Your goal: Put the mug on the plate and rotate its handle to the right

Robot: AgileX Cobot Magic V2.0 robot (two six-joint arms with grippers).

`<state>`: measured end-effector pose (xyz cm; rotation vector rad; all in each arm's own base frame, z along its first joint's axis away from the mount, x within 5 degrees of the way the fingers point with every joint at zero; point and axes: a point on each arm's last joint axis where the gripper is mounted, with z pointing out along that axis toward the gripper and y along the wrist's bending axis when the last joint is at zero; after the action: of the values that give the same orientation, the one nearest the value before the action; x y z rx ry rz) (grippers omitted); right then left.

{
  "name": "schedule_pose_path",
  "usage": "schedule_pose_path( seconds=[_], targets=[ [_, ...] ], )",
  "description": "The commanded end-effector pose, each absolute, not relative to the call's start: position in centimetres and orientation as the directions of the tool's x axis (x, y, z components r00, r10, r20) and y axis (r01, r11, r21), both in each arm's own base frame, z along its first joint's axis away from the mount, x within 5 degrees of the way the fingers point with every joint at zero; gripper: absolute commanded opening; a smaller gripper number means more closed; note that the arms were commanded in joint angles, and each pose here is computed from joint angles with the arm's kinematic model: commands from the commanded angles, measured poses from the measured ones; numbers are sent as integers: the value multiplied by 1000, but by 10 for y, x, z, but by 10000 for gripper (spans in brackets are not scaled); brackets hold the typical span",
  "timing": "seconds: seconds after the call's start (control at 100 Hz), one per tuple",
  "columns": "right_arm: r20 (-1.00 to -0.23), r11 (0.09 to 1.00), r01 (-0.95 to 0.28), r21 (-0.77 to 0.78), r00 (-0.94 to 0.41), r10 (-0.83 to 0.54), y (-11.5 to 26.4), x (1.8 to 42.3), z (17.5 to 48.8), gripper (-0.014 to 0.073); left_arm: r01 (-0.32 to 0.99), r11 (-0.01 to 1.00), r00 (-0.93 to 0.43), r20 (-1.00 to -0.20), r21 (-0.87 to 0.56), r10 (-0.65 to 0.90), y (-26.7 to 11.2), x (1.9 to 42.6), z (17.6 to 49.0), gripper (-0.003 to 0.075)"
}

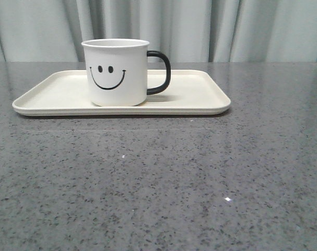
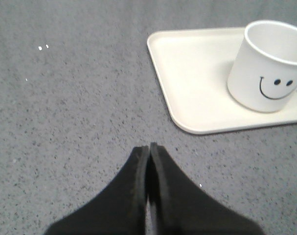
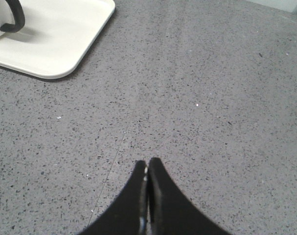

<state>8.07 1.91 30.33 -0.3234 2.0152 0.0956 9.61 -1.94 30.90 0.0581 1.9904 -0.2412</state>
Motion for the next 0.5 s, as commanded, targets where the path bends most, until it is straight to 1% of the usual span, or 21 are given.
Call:
schedule_pose_path(
  seconds=[0.0,0.15,0.27,0.49],
  targets=[
    [-928,967,-240,-81,-337,-161,18,83,318,-67,141,979,-250,-962,-150,-111,-16,92,314,-20],
    [-928,967,-240,-81,-337,-161,18,83,318,-67,129,988,-159,-986,-80,-59,-11,75,288,-20],
    [-928,967,-240,-81,-337,-161,18,83,318,-67,120,993,-135,-991,-17,-1,-8,63,266,-20],
    [-928,967,-240,-81,-337,-161,18,83,318,-67,112,993,-76,-997,21,30,-6,53,238,-20]
  ],
)
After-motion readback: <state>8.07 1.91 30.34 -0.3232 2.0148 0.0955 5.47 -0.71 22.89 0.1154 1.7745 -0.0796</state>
